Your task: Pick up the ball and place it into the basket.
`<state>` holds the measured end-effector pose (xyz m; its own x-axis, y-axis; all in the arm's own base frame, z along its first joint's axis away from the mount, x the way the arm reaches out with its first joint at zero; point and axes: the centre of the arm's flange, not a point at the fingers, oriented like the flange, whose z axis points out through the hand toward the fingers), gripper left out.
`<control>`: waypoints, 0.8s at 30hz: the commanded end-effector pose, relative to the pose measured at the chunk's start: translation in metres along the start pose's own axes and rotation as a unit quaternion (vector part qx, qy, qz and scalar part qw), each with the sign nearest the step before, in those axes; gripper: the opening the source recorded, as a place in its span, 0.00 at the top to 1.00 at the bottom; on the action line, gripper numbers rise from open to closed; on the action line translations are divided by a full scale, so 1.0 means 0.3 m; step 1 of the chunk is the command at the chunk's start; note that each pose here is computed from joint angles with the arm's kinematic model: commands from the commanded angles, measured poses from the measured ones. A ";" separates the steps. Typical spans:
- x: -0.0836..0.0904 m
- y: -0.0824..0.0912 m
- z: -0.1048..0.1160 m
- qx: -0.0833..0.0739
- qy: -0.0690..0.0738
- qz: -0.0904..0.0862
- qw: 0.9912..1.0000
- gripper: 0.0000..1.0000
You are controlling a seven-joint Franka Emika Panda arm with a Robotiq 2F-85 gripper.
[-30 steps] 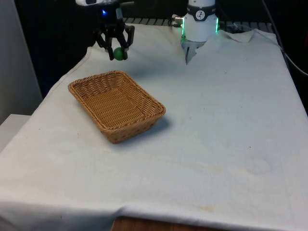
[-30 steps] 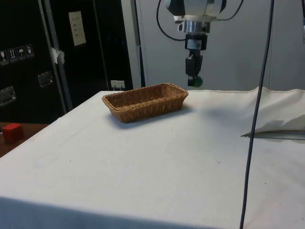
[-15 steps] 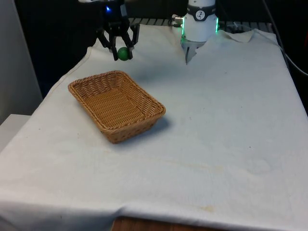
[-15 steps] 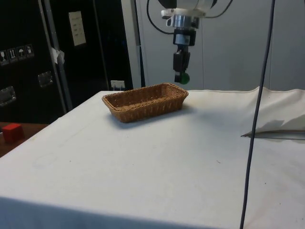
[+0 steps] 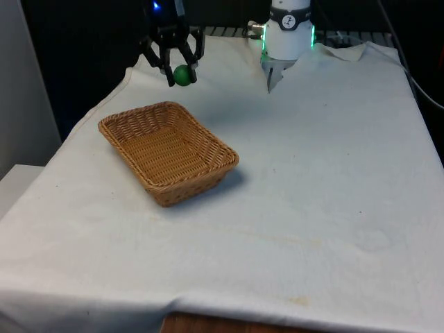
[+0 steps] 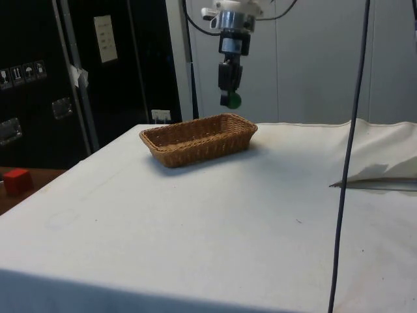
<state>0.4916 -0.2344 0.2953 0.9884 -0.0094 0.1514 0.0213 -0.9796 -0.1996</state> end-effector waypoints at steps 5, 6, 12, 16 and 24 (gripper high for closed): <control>0.050 -0.018 0.016 0.008 0.000 0.001 1.000 1.00; 0.070 -0.026 0.025 0.010 0.000 0.000 1.000 1.00; 0.123 -0.040 0.059 0.012 0.001 0.001 1.000 1.00; 0.160 -0.045 0.087 0.012 0.000 0.001 1.000 1.00; 0.228 -0.033 0.140 0.017 0.000 0.004 1.000 1.00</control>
<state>0.5600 -0.2170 0.2695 0.9886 -0.0171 0.1496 0.0169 -0.9747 -0.2229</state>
